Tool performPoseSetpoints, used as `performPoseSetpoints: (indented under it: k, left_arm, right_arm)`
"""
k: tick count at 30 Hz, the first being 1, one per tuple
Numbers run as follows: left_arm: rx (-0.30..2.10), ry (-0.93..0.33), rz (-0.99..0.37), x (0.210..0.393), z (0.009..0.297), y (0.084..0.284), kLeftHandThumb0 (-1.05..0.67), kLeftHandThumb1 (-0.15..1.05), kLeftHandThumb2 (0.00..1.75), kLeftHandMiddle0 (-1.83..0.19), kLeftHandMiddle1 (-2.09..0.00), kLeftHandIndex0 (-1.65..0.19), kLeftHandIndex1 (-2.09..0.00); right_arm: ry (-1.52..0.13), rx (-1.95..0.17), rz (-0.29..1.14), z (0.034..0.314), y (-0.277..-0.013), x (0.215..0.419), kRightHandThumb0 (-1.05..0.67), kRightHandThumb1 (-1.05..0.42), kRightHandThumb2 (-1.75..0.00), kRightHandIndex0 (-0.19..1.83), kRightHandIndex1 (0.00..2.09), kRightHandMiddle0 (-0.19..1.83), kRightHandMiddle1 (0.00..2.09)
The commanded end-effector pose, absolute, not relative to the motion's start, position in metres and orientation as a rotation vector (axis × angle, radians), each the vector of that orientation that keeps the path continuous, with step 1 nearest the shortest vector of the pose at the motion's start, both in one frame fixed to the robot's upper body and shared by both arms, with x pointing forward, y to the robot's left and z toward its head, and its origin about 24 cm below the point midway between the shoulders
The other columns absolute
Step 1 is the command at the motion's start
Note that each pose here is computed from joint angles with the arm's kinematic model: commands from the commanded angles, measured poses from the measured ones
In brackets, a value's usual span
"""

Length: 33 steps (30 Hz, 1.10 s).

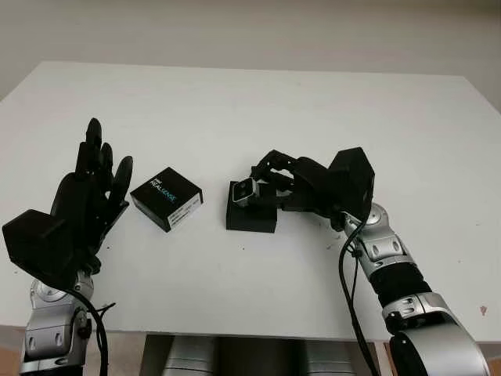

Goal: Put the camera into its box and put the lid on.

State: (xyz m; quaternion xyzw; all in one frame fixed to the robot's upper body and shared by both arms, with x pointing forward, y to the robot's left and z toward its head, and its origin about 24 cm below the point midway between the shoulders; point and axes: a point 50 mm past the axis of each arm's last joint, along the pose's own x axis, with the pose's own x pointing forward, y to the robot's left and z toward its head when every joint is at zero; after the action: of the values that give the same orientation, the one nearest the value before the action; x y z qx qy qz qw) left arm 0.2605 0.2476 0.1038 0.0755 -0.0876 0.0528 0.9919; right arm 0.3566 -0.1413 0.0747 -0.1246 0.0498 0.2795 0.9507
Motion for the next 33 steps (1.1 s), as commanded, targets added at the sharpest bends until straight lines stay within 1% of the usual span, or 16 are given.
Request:
performPoseSetpoints:
  k: [1, 11, 20, 29, 33]
  left_arm:
    - [0.156, -0.198, 0.105, 0.2597, 0.1089, 0.2494, -0.67, 1.05, 0.43, 0.13, -0.05, 0.14, -0.05]
    - [0.164, -0.196, 0.109, 0.2600, 0.1091, 0.2494, -0.69, 1.05, 0.42, 0.12, -0.05, 0.13, -0.06]
    - [0.158, -0.198, 0.114, 0.2605, 0.1091, 0.2491, -0.69, 1.05, 0.42, 0.12, -0.05, 0.13, -0.06]
    - [0.164, -0.197, 0.113, 0.2597, 0.1083, 0.2491, -0.69, 1.05, 0.42, 0.13, -0.05, 0.14, -0.05]
    - [0.167, -0.195, 0.112, 0.2593, 0.1086, 0.2489, -0.69, 1.05, 0.42, 0.13, -0.06, 0.13, -0.06]
  right_arm:
    - [0.136, -0.277, 0.545, 0.0665, -0.1530, 0.3529, -0.39, -0.96, -0.06, 0.19, 0.06, 0.30, 1.95]
    - [0.150, -0.286, 0.557, 0.0661, -0.1537, 0.3527, -0.38, -0.97, -0.06, 0.19, 0.06, 0.31, 1.94]
    - [0.159, -0.314, 0.579, 0.0665, -0.1547, 0.3520, -0.40, -0.95, -0.05, 0.20, 0.06, 0.35, 1.88]
    - [0.171, -0.323, 0.581, 0.0642, -0.1548, 0.3504, -0.41, -0.94, -0.05, 0.21, 0.06, 0.39, 1.90]
    - [0.169, -0.373, 0.607, 0.0628, -0.1523, 0.3486, -0.42, -0.94, -0.05, 0.21, 0.06, 0.37, 1.82]
